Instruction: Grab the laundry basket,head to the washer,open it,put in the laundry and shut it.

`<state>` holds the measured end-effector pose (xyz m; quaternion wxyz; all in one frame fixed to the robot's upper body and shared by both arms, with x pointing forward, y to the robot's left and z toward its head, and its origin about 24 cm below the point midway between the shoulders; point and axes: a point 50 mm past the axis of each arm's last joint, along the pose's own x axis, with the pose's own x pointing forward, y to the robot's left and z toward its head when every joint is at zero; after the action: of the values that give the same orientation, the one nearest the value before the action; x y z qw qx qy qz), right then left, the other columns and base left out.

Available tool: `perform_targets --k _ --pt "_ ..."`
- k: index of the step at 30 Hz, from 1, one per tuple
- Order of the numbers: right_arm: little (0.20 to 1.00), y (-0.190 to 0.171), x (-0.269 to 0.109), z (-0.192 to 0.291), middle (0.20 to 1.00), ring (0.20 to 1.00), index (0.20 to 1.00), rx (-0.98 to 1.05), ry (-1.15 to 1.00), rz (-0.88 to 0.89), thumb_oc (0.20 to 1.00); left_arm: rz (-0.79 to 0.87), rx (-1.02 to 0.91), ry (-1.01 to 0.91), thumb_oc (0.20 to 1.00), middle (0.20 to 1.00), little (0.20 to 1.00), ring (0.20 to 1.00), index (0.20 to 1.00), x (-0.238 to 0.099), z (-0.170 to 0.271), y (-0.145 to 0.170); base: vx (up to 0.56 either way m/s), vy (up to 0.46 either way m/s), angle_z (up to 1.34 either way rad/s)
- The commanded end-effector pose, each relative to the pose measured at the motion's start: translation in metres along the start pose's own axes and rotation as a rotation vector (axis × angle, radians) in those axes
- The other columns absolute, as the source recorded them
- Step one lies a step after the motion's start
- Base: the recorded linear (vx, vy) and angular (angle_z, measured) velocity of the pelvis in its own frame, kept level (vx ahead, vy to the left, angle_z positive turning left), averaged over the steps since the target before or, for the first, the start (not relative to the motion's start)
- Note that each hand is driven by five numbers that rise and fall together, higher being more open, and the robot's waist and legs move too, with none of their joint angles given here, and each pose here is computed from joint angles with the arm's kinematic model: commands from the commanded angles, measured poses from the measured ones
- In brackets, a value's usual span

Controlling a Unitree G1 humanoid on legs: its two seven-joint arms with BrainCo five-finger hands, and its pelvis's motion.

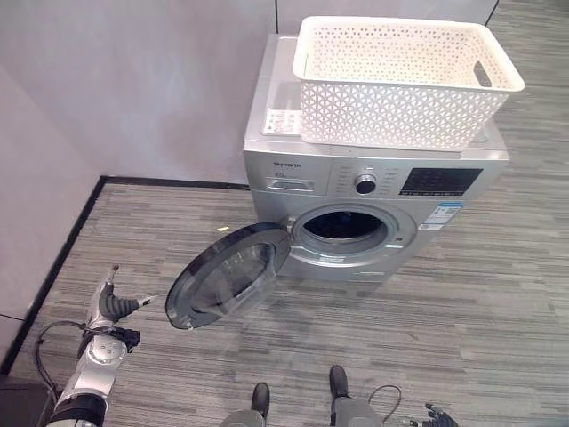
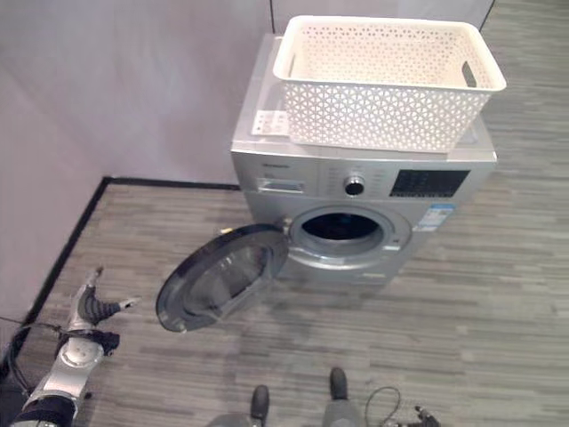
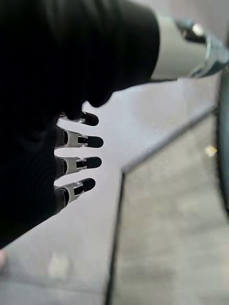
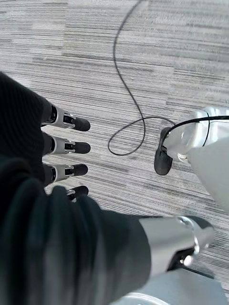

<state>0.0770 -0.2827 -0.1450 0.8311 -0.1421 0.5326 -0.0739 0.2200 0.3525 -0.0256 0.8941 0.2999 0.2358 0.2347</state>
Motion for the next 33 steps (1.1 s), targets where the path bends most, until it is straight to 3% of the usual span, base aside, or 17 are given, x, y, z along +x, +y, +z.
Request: perform_targets --k 1,4,7,8,11,12,14,16,17,18,20,21,22,23,24,30,33 --pt "1.000 -0.013 0.002 0.013 1.000 1.000 1.000 -0.025 -0.038 -0.013 1.000 -0.007 -0.071 -0.010 1.000 1.000 1.000 1.000 1.000 0.011 0.014 0.007 -0.03 0.021 -0.09" --pt "1.000 -0.014 0.004 0.025 1.000 1.000 1.000 -0.038 -0.065 -0.011 1.000 -0.111 -0.064 0.063 1.000 1.000 1.000 1.000 1.000 0.005 0.005 -0.023 -0.02 0.009 -0.13" --pt "1.000 -0.012 0.005 0.036 1.000 1.000 1.000 -0.058 -0.100 0.002 1.000 -0.309 -0.101 0.167 1.000 1.000 1.000 1.000 1.000 -0.019 -0.013 -0.080 0.02 0.000 -0.27" --pt "1.000 -0.012 0.005 0.036 1.000 1.000 1.000 -0.058 -0.100 0.002 1.000 -0.309 -0.101 0.167 1.000 1.000 1.000 1.000 1.000 -0.019 -0.013 -0.080 0.03 -0.014 -0.10" --pt "1.000 -0.008 0.004 0.034 1.000 1.000 1.000 -0.054 -0.105 0.010 1.000 -0.414 -0.273 0.199 1.000 1.000 1.000 1.000 1.000 -0.040 -0.011 -0.118 0.02 -0.027 -0.02" --pt "1.000 -0.003 0.003 0.033 1.000 1.000 1.000 -0.055 -0.109 0.023 1.000 -0.456 -0.369 0.209 0.639 0.639 0.639 0.639 0.639 -0.050 -0.006 -0.134 0.02 -0.039 0.00" --pt "1.000 0.005 0.002 0.034 1.000 1.000 1.000 -0.047 -0.124 0.042 1.000 -0.569 -0.457 0.190 0.200 0.200 0.200 0.200 0.200 -0.068 0.008 -0.162 -0.01 -0.050 0.01" --pt "1.000 0.013 0.001 0.038 1.000 1.000 1.000 -0.030 -0.153 0.063 1.000 -0.740 -0.468 0.095 0.200 0.200 0.200 0.200 0.200 -0.090 0.037 -0.193 -0.06 -0.060 0.11" --pt "1.000 0.016 0.001 0.040 1.000 1.000 1.000 -0.020 -0.163 0.072 1.000 -0.872 -0.390 -0.016 0.200 0.200 0.200 0.200 0.200 -0.107 0.060 -0.211 -0.10 -0.068 0.16" --pt "1.000 0.018 0.001 0.044 1.000 1.000 1.000 -0.013 -0.179 0.078 1.000 -1.133 -0.180 -0.284 0.200 0.200 0.200 0.200 0.200 -0.145 0.105 -0.238 -0.08 -0.058 0.15" --pt "1.000 0.014 0.001 0.047 1.000 1.000 1.000 -0.023 -0.193 0.069 1.000 -1.372 0.096 -0.642 0.489 0.489 0.489 0.489 0.489 -0.192 0.147 -0.254 -0.03 -0.017 0.06" --pt "1.000 0.011 0.001 0.049 1.000 1.000 1.000 -0.024 -0.199 0.061 1.000 -1.394 0.130 -0.800 0.586 0.586 0.586 0.586 0.586 -0.205 0.169 -0.252 0.00 0.000 0.00" --pt "1.000 0.008 0.001 0.052 1.000 1.000 1.000 -0.025 -0.207 0.053 1.000 -1.434 0.146 -0.900 0.812 0.812 0.812 0.812 0.812 -0.216 0.183 -0.248 -0.01 0.033 -0.07" --pt "1.000 0.004 0.002 0.054 1.000 1.000 1.000 -0.036 -0.212 0.046 1.000 -1.431 0.194 -1.014 0.947 0.947 0.947 0.947 0.947 -0.222 0.196 -0.244 -0.01 0.034 -0.10" --pt "1.000 0.002 0.002 0.054 1.000 1.000 1.000 -0.049 -0.210 0.040 1.000 -1.394 0.192 -1.030 1.000 1.000 1.000 1.000 1.000 -0.217 0.200 -0.242 0.00 0.030 -0.09" --pt "1.000 -0.012 0.003 0.034 1.000 1.000 1.000 -0.113 -0.104 0.013 1.000 -1.189 0.071 -1.086 1.000 1.000 1.000 1.000 1.000 -0.185 0.235 -0.209 0.02 0.012 -0.06" --pt "1.000 -0.010 0.001 0.010 1.000 1.000 1.000 -0.108 -0.016 0.037 1.000 -0.789 0.002 -1.159 1.000 1.000 1.000 1.000 1.000 -0.127 0.265 -0.133 0.02 0.045 0.05"
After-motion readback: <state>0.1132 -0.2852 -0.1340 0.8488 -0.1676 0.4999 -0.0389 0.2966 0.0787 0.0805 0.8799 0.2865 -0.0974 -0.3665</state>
